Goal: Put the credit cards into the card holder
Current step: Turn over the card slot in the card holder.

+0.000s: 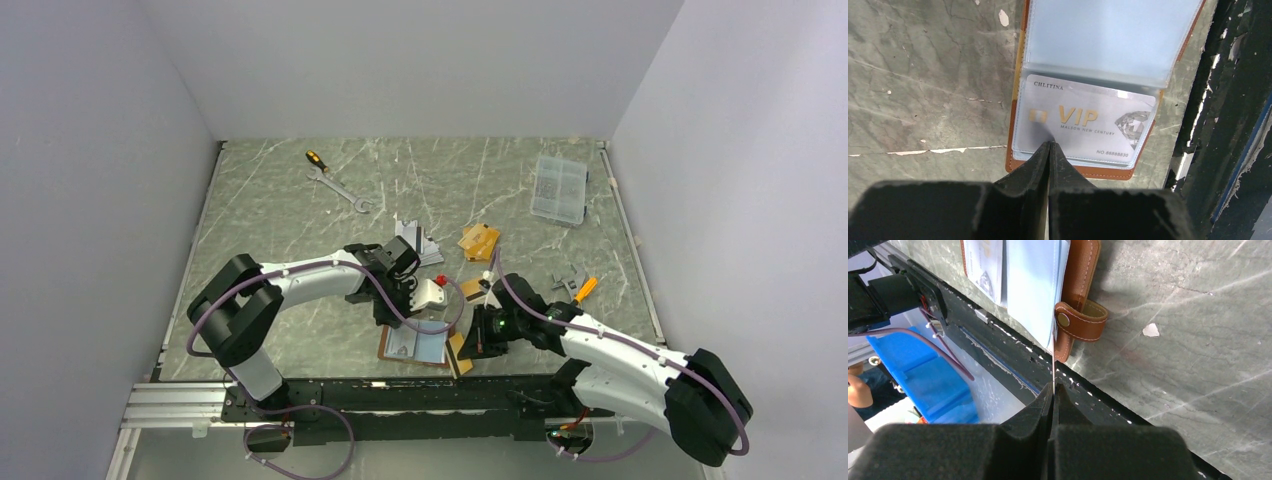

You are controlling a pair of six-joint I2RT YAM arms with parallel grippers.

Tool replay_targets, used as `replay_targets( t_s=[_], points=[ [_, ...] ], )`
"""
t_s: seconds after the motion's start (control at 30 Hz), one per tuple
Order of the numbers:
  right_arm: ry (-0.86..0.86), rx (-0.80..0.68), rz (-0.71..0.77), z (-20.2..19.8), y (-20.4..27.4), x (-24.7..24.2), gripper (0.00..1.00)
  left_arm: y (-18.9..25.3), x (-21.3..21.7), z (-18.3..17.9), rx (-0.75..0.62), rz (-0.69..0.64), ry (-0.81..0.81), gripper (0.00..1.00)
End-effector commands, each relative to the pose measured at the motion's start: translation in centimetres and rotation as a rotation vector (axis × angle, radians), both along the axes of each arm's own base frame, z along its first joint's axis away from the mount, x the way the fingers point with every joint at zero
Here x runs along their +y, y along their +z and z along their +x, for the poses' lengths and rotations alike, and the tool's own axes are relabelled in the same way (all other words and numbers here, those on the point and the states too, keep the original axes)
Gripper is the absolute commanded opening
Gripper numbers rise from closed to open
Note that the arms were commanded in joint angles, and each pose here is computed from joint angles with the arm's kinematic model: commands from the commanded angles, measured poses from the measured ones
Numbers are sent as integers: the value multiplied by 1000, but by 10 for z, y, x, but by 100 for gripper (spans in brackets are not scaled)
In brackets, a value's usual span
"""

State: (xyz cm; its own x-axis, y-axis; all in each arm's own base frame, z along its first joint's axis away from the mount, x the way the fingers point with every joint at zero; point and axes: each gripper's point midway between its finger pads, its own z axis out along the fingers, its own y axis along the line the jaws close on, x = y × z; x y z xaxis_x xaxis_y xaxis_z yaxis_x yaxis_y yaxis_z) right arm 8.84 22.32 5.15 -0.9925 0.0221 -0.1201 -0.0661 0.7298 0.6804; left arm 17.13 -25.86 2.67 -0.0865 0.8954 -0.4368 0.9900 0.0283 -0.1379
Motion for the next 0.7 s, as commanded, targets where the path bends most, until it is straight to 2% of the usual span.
replay_targets(
  t_s=[0.0, 0.67],
  points=[
    [-8, -9, 28, 0, 4, 2, 0, -4, -1, 5, -40, 10, -22, 8],
    [20, -38, 79, 2, 12, 10, 0, -6, 1, 3, -45, 24, -29, 5]
  ],
)
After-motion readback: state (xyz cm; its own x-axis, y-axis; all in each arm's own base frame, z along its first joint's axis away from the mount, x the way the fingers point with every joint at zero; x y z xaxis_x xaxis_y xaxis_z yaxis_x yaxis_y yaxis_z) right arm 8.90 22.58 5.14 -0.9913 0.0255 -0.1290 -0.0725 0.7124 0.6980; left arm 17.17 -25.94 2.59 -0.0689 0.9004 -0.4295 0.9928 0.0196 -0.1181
